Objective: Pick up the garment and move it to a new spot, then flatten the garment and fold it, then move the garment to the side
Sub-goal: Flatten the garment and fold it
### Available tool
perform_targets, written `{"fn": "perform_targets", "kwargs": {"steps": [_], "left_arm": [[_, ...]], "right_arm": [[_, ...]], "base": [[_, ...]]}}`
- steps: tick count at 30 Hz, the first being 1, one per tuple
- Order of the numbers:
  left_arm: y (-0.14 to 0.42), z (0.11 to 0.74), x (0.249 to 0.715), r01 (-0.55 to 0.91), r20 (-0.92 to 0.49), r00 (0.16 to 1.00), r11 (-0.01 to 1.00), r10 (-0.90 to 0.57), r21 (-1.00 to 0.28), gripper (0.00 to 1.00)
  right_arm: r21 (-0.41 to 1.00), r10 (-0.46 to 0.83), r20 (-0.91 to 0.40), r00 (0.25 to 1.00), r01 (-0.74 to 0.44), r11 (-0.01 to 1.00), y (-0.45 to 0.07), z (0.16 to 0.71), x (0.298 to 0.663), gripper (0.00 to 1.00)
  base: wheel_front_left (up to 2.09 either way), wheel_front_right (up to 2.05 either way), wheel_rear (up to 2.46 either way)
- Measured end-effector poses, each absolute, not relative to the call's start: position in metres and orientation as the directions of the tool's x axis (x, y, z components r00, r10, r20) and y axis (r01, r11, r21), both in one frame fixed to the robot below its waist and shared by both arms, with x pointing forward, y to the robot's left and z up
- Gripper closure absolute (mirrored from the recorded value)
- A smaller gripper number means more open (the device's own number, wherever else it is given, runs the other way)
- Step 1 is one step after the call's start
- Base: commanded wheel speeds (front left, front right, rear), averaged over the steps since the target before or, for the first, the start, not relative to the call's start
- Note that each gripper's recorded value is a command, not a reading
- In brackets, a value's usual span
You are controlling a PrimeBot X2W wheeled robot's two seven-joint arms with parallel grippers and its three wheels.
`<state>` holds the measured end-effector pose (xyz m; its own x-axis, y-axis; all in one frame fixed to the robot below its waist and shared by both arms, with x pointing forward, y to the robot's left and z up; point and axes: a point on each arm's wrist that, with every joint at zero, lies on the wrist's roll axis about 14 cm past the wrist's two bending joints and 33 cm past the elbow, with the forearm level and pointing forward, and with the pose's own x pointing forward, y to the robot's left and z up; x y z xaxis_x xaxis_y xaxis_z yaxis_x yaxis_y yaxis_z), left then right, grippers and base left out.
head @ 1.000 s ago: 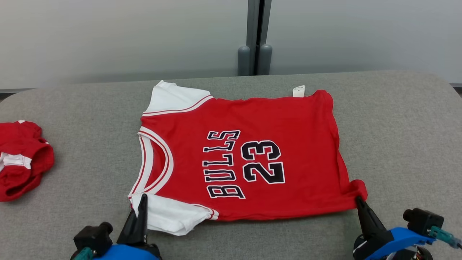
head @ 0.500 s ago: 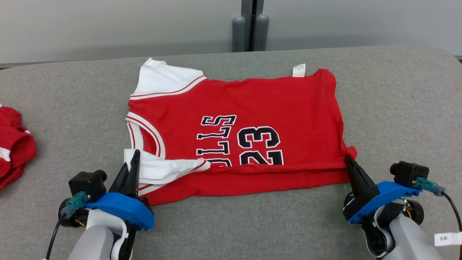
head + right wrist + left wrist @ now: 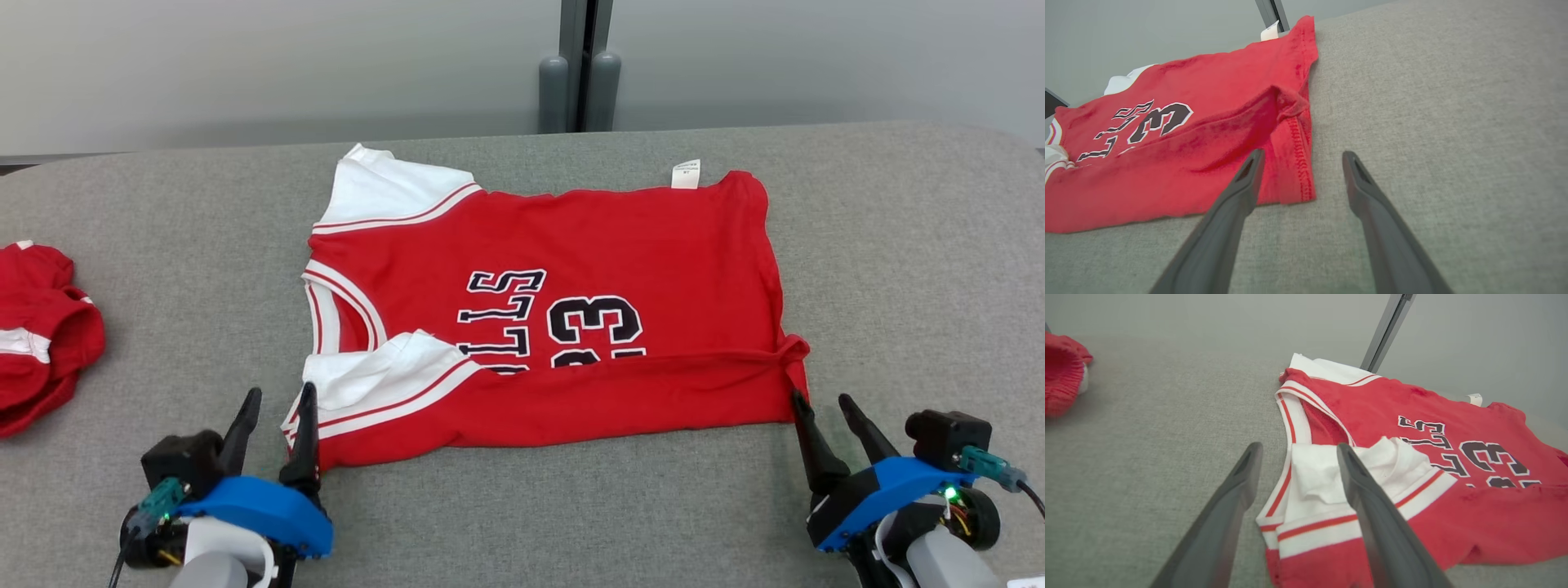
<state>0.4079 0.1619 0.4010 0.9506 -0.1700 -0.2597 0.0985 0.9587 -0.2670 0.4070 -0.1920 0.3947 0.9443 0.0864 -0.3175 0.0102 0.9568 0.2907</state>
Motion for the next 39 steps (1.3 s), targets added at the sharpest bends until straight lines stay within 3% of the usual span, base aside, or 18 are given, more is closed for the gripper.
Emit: {"fn": "perform_targets", "kwargs": {"steps": [10, 19, 20, 21, 22, 23, 31, 39], "left_arm": [[0.170, 0.364, 0.368, 0.040, -0.377, 0.916, 0.965, -0.139, -0.260, 0.00], [0.154, 0.352, 0.370, 0.043, -0.411, 0.896, 0.954, -0.168, -0.296, 0.00], [0.152, 0.351, 0.371, 0.040, -0.413, 0.894, 0.952, -0.170, -0.305, 0.00], [0.151, 0.351, 0.372, 0.039, -0.414, 0.894, 0.949, -0.173, -0.312, 0.45], [0.149, 0.352, 0.372, 0.040, -0.413, 0.893, 0.948, -0.176, -0.315, 0.77], [0.149, 0.351, 0.373, 0.039, -0.415, 0.893, 0.948, -0.176, -0.317, 0.98], [0.159, 0.378, 0.376, 0.026, -0.337, 0.929, 0.938, -0.150, -0.346, 1.00], [0.170, 0.391, 0.342, -0.015, -0.292, 0.952, 0.935, -0.095, -0.354, 1.00]], "right_arm": [[0.247, 0.108, -0.365, 0.925, -0.015, 0.969, -0.190, 0.383, 0.405, 0.00], [0.183, 0.140, -0.415, 0.899, -0.068, 0.981, -0.179, 0.367, 0.415, 0.00], [0.184, 0.144, -0.417, 0.898, -0.071, 0.980, -0.177, 0.367, 0.416, 0.20], [0.186, 0.148, -0.416, 0.897, -0.076, 0.980, -0.175, 0.367, 0.417, 0.57], [0.189, 0.153, -0.412, 0.898, -0.080, 0.979, -0.172, 0.367, 0.417, 1.00], [0.195, 0.156, -0.404, 0.901, -0.082, 0.977, -0.170, 0.368, 0.418, 1.00], [0.231, 0.164, -0.332, 0.929, -0.088, 0.969, -0.164, 0.387, 0.416, 1.00], [0.264, 0.169, -0.290, 0.942, -0.091, 0.960, -0.165, 0.396, 0.386, 1.00]], "base": [[0.00, 0.00, 0.00], [0.00, 0.00, 0.00], [0.00, 0.00, 0.00], [0.00, 0.00, 0.00], [0.00, 0.00, 0.00], [0.00, 0.00, 0.00], [0.00, 0.00, 0.00], [0.00, 0.00, 0.00]]}}
